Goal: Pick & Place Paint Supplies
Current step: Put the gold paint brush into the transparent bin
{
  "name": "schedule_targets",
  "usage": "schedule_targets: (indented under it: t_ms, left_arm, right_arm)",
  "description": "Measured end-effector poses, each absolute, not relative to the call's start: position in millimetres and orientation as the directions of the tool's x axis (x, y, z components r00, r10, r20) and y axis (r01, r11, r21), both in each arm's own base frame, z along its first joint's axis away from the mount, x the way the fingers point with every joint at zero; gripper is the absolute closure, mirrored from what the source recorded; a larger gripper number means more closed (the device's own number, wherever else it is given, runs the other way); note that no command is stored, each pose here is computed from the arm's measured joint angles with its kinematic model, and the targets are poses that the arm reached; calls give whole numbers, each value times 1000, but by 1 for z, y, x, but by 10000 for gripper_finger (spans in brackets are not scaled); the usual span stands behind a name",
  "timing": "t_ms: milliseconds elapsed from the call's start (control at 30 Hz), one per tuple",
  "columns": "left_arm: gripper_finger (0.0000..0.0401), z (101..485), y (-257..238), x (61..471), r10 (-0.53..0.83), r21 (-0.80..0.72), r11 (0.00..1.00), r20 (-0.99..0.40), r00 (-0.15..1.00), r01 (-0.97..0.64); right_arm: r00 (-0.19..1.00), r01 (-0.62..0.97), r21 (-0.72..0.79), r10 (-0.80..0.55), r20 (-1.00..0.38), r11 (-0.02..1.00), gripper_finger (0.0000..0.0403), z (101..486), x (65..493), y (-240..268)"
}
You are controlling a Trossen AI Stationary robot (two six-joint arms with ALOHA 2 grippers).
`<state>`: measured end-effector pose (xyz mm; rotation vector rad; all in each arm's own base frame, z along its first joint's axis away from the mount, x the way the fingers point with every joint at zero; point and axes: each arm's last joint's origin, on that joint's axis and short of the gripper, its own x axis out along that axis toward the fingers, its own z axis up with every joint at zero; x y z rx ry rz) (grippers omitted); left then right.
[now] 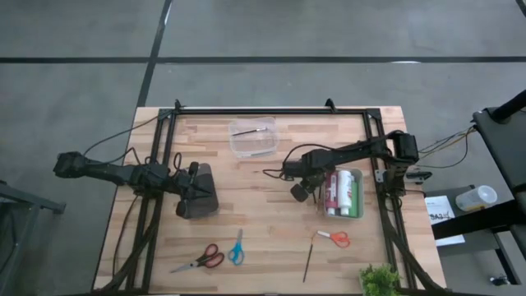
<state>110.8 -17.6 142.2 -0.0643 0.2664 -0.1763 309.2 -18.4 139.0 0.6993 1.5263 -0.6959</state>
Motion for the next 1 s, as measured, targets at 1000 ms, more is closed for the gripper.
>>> schedule_targets:
  t_ms: [1000]
  left_arm:
    - [350, 142, -18, 111, -182, -87, 982, -256, 949, 165]
  right_arm:
    - [-36, 783, -50, -36, -999, 620, 312, 135, 310, -17]
